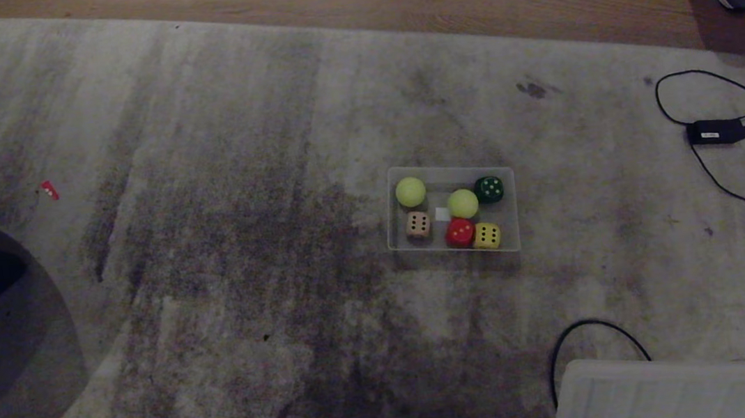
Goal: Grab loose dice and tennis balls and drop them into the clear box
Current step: Close the lid
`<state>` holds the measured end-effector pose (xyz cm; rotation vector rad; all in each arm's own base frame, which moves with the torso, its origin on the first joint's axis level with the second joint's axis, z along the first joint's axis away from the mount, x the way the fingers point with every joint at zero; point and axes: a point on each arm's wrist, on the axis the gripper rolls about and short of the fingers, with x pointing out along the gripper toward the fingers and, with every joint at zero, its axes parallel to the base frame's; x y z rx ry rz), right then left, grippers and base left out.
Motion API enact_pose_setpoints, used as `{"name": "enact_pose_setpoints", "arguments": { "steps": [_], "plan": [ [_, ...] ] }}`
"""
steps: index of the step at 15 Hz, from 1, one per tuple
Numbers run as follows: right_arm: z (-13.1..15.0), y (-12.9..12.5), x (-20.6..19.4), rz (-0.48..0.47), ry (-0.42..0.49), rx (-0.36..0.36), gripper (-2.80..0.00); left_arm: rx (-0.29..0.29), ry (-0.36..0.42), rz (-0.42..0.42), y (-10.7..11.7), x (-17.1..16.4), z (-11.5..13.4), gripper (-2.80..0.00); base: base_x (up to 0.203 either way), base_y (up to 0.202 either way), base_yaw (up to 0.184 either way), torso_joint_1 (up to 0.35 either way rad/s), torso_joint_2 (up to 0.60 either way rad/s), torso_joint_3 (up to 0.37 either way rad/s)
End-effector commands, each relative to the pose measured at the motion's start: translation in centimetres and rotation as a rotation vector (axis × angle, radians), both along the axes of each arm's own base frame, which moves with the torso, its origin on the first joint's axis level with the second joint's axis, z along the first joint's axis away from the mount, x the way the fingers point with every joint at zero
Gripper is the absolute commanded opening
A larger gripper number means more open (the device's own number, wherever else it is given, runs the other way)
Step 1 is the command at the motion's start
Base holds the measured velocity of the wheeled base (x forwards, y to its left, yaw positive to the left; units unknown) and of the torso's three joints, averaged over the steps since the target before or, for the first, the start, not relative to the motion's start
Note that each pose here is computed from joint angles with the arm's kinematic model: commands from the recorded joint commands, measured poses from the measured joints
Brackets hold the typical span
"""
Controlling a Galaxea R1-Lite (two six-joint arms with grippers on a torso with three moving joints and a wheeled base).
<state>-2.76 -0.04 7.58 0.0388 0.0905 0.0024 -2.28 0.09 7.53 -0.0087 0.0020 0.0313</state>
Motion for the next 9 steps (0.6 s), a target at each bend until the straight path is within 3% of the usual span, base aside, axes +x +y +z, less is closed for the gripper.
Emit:
{"name": "enact_pose_setpoints", "arguments": {
  "steps": [1,9],
  "plan": [
    [-0.01,0.00,-0.01,0.000,-0.001,0.000,-2.80,0.000,0.003,0.000,0.00,0.02,-0.05,-2.80,0.000,0.000,0.000,0.000,0.00,0.000],
    [0.00,0.00,0.00,0.000,0.000,0.002,-2.80,0.000,0.004,0.001,0.00,0.02,-0.05,-2.80,0.000,0.000,0.000,0.001,0.00,-0.016]
  ]
}}
